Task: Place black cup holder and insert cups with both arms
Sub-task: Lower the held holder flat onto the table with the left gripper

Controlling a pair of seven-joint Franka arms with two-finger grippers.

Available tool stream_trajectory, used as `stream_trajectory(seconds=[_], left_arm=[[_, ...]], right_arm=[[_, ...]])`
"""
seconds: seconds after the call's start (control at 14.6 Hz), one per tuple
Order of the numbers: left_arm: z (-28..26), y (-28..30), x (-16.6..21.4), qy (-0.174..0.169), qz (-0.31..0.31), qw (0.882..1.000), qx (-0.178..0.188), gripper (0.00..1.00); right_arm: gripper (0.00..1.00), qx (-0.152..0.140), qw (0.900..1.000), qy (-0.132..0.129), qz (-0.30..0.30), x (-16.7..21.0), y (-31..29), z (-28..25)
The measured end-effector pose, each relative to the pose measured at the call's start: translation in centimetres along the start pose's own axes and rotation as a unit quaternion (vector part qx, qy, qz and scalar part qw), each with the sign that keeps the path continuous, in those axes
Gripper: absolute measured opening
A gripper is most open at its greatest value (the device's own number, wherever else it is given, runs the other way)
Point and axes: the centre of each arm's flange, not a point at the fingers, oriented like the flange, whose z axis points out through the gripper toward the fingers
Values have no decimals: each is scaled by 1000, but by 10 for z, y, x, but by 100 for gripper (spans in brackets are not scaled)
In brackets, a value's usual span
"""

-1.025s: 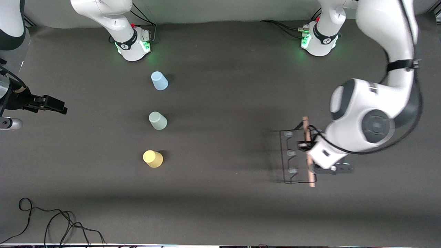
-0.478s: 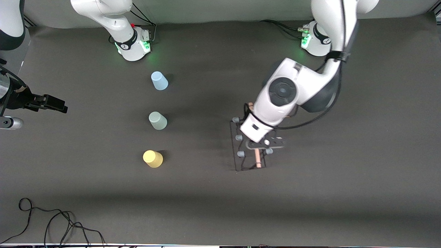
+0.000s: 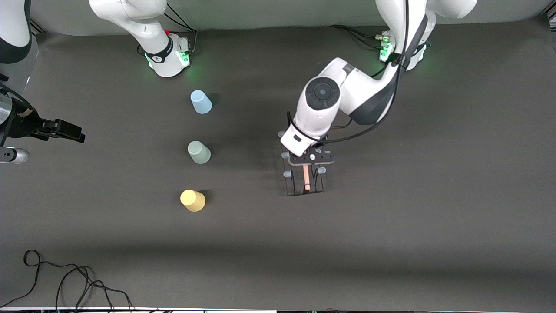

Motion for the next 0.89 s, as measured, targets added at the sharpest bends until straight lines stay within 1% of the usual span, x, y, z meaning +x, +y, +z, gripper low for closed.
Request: stream_trajectory(seconds=[0.34, 0.89], left_arm=[[22, 7, -15, 12, -2, 1000, -9, 16], [24, 11, -19, 18, 3, 1000, -7, 16]], right_arm=[[100, 0, 1000, -1, 0, 0, 0, 0], [100, 0, 1000, -4, 3, -1, 4, 1]])
